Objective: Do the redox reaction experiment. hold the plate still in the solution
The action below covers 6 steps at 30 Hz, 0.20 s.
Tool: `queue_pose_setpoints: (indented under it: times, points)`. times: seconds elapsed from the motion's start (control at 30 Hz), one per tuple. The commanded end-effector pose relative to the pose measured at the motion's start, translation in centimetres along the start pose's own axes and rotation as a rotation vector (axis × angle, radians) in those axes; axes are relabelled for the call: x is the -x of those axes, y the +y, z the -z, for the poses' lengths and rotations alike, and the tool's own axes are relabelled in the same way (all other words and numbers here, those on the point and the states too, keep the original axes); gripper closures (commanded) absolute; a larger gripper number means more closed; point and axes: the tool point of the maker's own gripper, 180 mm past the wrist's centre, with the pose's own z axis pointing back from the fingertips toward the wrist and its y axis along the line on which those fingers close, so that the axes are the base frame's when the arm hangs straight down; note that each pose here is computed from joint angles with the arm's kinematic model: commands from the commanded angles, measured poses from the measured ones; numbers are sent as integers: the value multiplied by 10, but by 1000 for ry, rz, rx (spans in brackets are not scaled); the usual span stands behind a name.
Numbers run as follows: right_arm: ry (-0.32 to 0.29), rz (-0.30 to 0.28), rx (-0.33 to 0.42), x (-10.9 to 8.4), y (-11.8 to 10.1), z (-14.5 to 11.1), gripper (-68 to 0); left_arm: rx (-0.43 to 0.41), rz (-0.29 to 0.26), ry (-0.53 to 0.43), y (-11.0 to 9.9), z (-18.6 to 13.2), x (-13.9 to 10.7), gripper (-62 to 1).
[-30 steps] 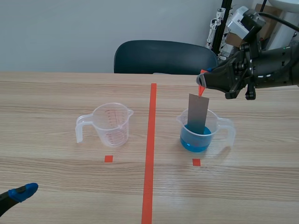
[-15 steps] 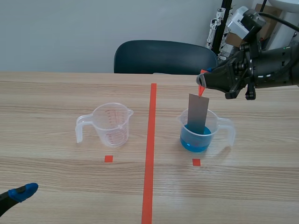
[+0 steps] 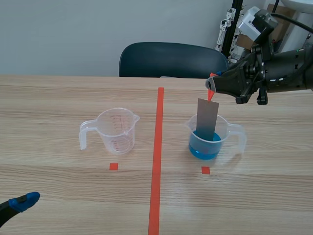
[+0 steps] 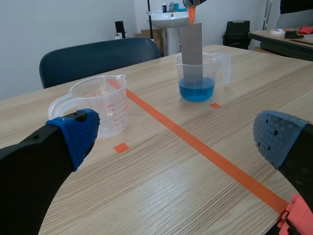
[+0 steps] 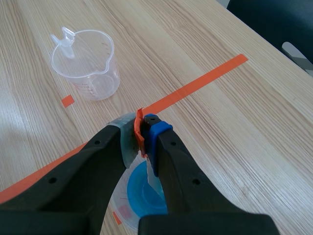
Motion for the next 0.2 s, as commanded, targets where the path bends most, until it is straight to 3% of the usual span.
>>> queue_pose_setpoints:
  times: [0.0, 0.17]
  points:
    - [-32, -13, 3, -12, -5, -5, -4, -13, 4, -29, 2, 1, -8, -623]
    - [-31, -10, 3, -11, -4, -5, -4, -13, 4, -29, 2, 1, -8, -623]
